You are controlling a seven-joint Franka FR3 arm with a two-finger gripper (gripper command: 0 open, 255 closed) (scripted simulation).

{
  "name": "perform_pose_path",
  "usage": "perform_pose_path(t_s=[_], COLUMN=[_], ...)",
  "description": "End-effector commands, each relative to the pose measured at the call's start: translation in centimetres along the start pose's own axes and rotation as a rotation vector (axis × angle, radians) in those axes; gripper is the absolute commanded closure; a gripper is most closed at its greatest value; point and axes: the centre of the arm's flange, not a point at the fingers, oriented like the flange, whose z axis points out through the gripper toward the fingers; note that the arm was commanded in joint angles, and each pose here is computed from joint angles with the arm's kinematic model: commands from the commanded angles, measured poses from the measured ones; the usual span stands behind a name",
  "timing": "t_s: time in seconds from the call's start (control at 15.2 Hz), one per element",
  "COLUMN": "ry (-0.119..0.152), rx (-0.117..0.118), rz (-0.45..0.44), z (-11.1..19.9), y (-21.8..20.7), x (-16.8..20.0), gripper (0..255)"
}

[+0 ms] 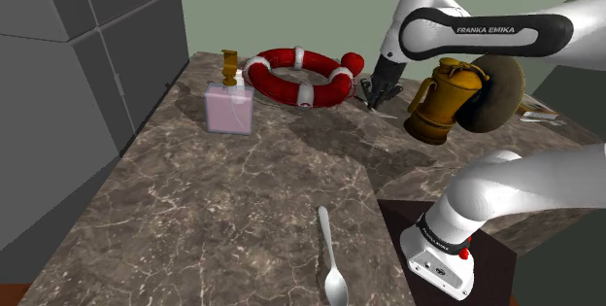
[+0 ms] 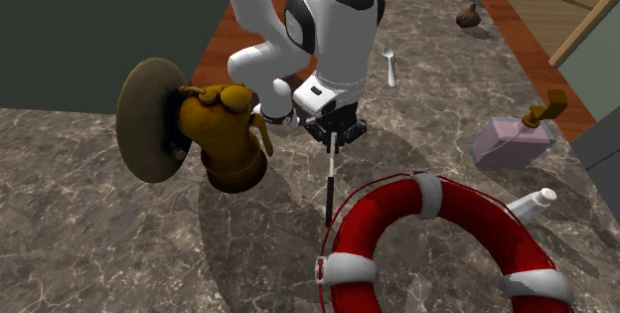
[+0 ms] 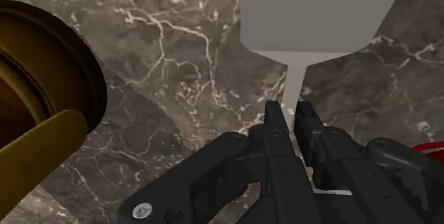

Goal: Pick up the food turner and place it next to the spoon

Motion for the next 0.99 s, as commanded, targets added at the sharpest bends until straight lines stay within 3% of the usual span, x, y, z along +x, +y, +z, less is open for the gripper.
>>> perform_pose_path(t_s=[0.0,0.79,0.92], ry=[0.000,0.000,0.000], rx=[-0.001,-0.001,-0.001], rz=[0.002,0.002,0.002], z=[-0.2,-1.2,-0.7], y=[-0.9,-6.7,-7.1], x=[-2.7,-17.4,-18.3], gripper=[255,255,255])
